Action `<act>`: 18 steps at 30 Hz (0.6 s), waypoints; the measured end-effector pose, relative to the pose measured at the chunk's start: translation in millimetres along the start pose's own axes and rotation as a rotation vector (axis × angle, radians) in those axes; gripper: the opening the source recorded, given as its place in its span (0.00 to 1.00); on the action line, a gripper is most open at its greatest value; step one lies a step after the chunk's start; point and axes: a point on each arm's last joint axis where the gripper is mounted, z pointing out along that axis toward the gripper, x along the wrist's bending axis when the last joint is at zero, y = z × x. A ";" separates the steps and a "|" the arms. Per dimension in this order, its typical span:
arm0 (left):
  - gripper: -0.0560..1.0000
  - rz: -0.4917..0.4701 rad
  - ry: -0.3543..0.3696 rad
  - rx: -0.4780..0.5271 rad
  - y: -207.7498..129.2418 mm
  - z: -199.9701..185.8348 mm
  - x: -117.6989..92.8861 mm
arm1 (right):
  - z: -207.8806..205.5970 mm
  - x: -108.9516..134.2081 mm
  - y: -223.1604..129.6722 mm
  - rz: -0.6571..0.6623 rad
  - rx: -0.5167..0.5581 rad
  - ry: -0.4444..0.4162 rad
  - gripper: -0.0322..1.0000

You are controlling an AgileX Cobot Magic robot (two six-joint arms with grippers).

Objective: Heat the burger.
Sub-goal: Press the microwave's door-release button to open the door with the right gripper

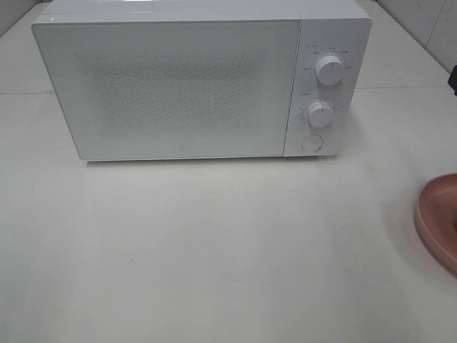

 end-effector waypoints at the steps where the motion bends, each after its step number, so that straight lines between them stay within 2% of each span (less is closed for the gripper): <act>1: 0.99 0.000 0.000 0.000 0.0 0.0 0.0 | 0.0 0.0 0.0 0.000 0.000 0.000 0.77; 11: 0.99 0.000 0.000 0.000 0.0 0.0 0.0 | 27.2 0.3 -15.5 -0.019 -0.016 0.023 0.77; 18: 0.99 0.000 0.000 0.000 0.0 0.0 0.0 | 39.6 23.0 -30.8 -0.109 0.001 0.066 0.77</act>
